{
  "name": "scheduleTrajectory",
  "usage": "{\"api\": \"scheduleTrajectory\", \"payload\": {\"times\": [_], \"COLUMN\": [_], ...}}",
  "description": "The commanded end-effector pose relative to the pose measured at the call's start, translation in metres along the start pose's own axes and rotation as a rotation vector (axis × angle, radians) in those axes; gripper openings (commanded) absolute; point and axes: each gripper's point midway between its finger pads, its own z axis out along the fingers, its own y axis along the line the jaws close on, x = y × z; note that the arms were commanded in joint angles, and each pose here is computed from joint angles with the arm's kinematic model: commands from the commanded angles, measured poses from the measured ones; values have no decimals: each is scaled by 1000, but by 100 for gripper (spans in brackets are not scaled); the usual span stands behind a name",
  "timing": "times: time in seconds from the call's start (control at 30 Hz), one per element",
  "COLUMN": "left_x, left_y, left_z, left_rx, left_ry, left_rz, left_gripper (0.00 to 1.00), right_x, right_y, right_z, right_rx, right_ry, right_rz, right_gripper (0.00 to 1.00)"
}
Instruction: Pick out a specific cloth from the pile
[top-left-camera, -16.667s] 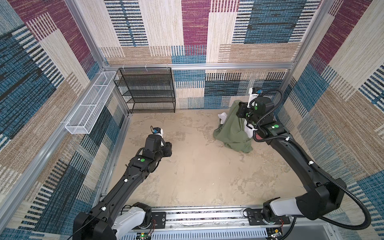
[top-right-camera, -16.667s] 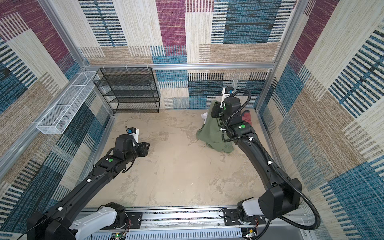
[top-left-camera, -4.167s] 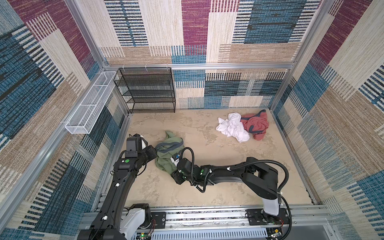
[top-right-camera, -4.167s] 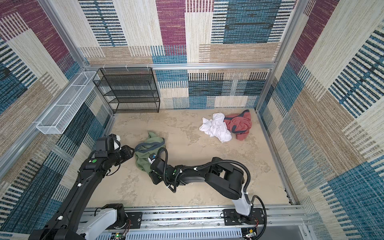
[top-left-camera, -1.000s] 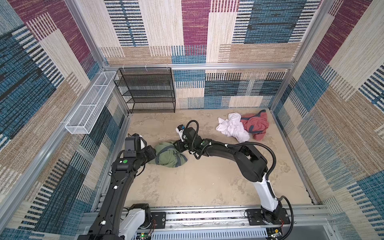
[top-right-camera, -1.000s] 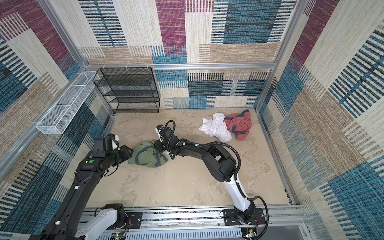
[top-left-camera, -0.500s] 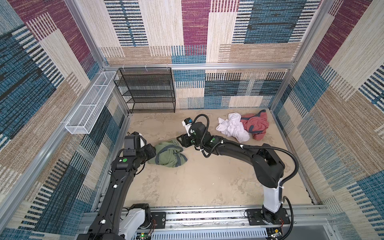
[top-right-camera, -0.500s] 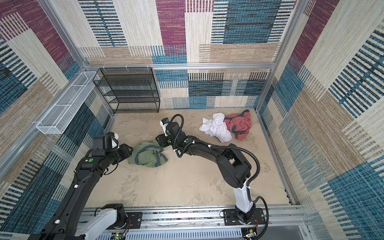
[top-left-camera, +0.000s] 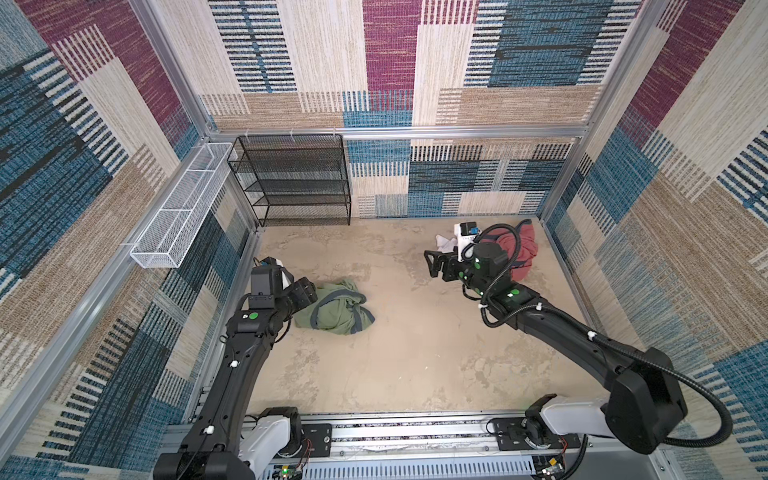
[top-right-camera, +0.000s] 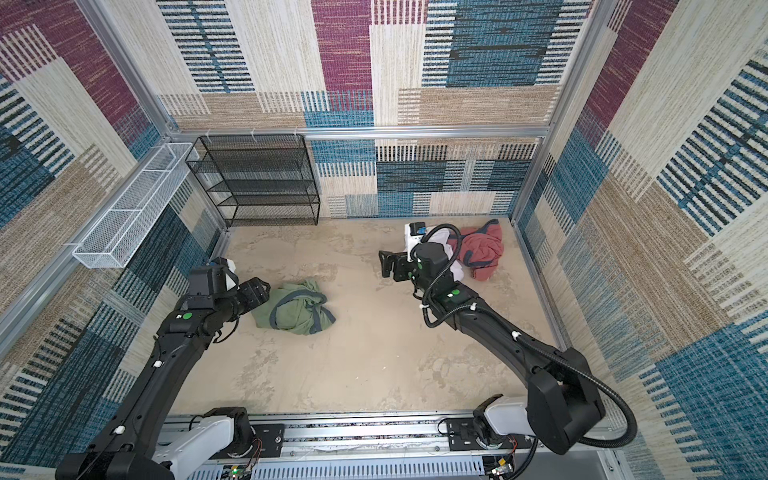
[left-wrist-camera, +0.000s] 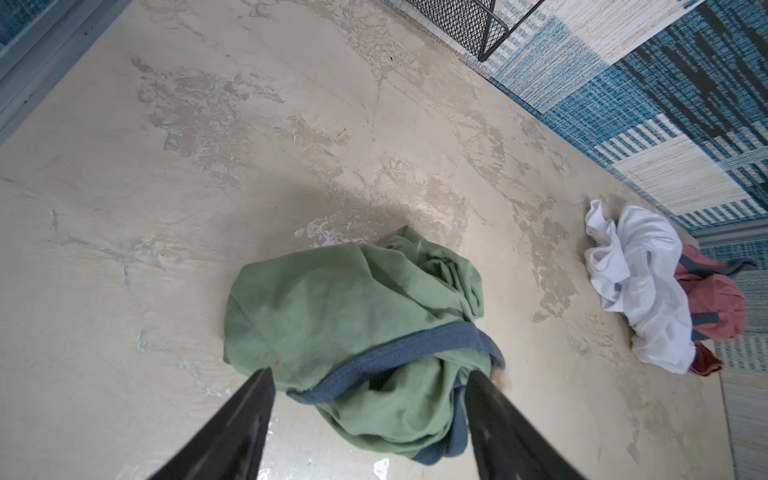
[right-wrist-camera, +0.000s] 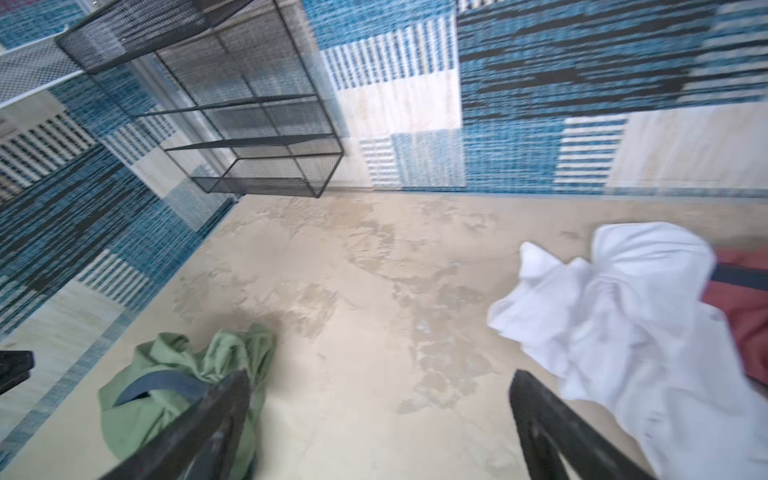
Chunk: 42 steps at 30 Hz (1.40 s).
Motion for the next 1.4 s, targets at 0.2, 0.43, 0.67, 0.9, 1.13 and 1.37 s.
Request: {"api": "scheduleTrajectory", "payload": {"times": [0.2,0.43,0.67,0.9,1.13,1.37], "left_x": [-17,-18,-20,-12,-9,-1], "left_y": [19,33,39,44,40,42], "left_z": [26,46,56,75,85,106], "left_rx": [-85,-129,-136,-134,-68,-46], "left_ry": [-131,-218,-315,-353,-477,-472], "left_rz": [126,250,325,410,451,471], "left_gripper": [75,75,75,75,76,76], "right_x": [17,52,61,67,69,78], "right_y": [-124,-171,-176,-181,-189,-205], "right_z": [-60,-91,-96,-86,-81,-71], "right_rx": [390,544,550,549,551,493], "right_ry": [-140,-268,-371,-402,-422,-380], "right_rz": [-61,-147,-205,-231,-233,-173], "right_gripper": [100,100,100,100,100,100]}}
